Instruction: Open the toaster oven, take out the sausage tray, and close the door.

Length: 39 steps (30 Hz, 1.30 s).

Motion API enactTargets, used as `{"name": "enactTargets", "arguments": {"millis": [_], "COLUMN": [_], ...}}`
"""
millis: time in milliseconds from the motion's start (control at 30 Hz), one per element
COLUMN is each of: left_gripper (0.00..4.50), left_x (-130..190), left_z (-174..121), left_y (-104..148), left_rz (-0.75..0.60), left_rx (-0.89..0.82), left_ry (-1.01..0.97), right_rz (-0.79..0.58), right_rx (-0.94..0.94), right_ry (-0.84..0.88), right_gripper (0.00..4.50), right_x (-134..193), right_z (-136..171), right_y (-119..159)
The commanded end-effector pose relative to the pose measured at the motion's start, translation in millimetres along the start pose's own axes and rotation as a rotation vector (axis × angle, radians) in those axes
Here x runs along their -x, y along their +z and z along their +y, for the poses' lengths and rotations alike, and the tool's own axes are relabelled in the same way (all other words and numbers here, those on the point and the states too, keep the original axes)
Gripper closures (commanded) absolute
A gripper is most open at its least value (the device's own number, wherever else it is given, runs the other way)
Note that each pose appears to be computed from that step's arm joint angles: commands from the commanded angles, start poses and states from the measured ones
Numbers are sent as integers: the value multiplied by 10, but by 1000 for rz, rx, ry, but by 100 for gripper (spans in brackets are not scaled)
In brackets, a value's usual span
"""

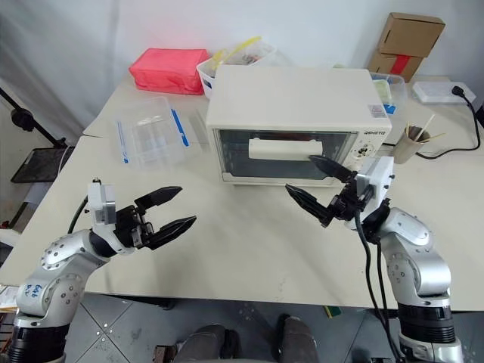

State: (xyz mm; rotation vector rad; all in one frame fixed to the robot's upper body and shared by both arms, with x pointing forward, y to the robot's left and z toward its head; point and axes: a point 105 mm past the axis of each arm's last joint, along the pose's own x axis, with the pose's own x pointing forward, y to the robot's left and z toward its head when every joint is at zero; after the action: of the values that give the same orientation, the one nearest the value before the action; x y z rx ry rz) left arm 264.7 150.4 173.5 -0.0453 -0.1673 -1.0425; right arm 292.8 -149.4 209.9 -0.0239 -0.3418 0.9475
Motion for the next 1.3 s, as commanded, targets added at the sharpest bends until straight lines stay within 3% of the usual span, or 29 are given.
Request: {"name": "enactTargets", "arguments": {"millis": [33, 333, 433, 600, 867, 1033, 1167, 1300], "left_gripper": [3, 3, 3, 3, 3, 3, 3, 97], "left_x": [-26, -37, -57, -96, -117, -115, -125, -183], "left_z": [-5, 12, 1, -21, -6, -1, 163, 332], "left_y": [34, 49, 55, 63, 70, 66, 229, 331], "left_rz": [-13, -14, -20, -33, -33, -32, -108, -140], "left_rx": [-10, -16, -18, -5, -9, -3, 14, -14], "left_ry": [-6, -8, -19, -43, -33, -27, 30, 32], "right_rz": [-45, 80, 104, 54, -4, 22, 104, 127], "right_rx": [59, 38, 55, 85, 101, 116, 173, 205], "right_ry": [44, 0, -54, -62, 14, 71, 130, 136], "right_gripper": [0, 0, 0, 0, 0, 0, 0, 0], "right_x": [-28, 366, 449, 292, 62, 83, 201, 271], "right_z": [109, 87, -56, -176, -59, 71, 172, 199], "right_y": [146, 6, -38, 19, 68, 30, -101, -174]}}
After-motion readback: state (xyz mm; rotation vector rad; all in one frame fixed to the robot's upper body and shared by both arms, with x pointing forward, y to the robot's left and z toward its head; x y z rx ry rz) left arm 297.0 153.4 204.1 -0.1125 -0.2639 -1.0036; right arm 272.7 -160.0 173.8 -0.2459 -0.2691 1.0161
